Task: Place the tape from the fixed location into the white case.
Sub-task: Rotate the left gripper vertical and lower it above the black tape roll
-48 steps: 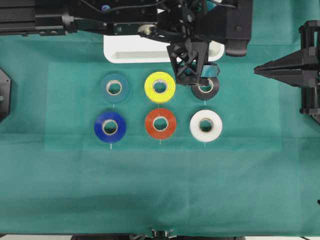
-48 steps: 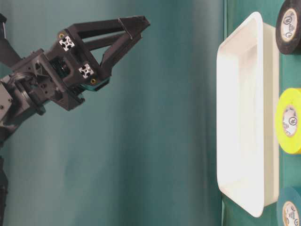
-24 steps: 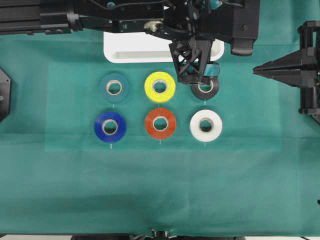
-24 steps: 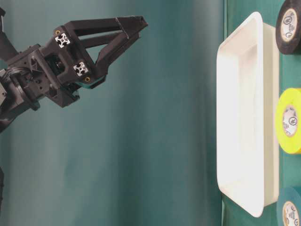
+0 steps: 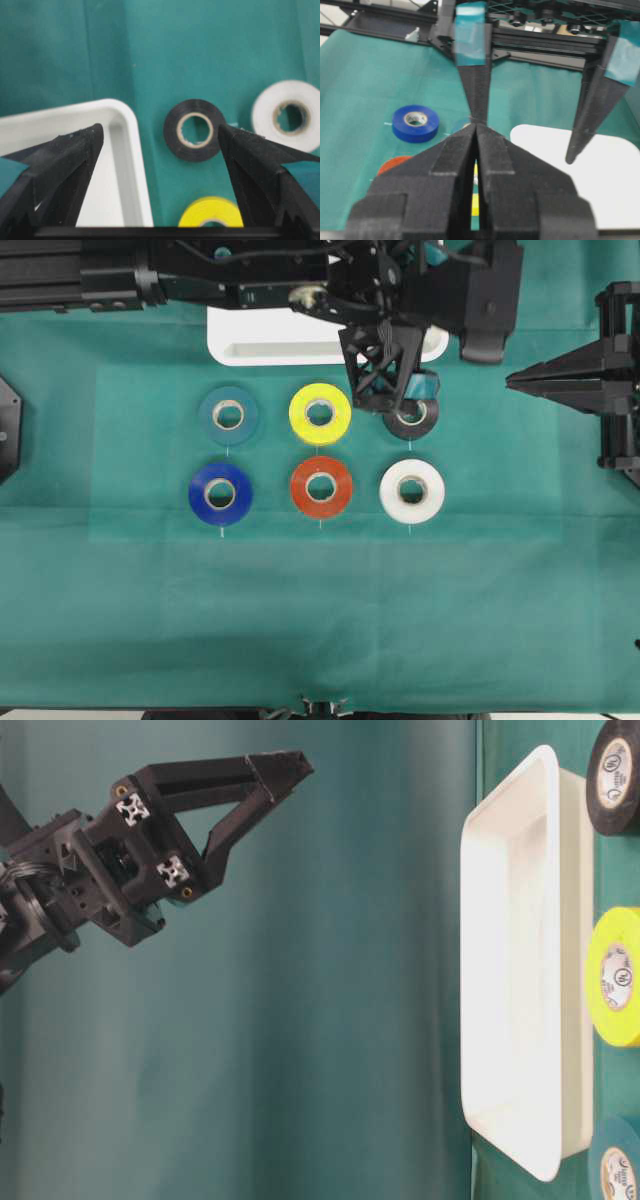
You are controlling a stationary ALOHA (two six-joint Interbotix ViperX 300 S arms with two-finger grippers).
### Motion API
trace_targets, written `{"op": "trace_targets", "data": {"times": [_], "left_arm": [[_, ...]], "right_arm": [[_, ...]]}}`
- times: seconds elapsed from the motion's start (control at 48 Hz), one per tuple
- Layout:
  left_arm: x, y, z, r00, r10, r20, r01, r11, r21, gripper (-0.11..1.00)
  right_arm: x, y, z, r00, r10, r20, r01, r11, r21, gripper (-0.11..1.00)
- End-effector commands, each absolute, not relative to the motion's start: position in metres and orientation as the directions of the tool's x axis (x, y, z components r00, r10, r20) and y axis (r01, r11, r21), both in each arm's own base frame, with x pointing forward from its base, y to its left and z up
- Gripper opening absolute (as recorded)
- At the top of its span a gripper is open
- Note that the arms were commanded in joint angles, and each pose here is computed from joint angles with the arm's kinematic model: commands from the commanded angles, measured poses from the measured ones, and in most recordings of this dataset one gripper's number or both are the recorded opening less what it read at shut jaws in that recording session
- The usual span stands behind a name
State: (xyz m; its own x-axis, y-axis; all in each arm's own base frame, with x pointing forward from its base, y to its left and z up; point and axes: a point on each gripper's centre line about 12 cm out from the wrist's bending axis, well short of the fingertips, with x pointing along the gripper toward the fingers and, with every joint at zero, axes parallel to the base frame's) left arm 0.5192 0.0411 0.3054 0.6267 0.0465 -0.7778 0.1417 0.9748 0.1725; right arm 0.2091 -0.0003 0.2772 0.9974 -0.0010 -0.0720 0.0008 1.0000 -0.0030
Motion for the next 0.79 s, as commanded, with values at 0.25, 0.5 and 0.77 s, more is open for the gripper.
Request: {"op": "trace_targets", "data": {"times": [0.25,0.5,0.77], "left_arm": [[0.515,0.018,0.321,0.626,0.02,-0.78,0.298,0.918,0.262,0.95],[0.511,0.001,0.318,0.582,-0.001,-0.813,0.416,0.86,0.297,0.95],[0.513,0.0,0.319,0.594,0.001,-0.804,0.439,0.837,0.326,0.95]], "right_arm": [[0.212,0.0,0.284,0.998,-0.001,-0.057,0.001,1.0,-0.001,0.0],[0.212,-0.001,0.284,0.998,-0.003,-0.058,0.002,1.0,-0.001,0.0],[0.214,-0.001,0.282,0.998,-0.003,-0.067,0.002,1.0,-0.001,0.0]]}}
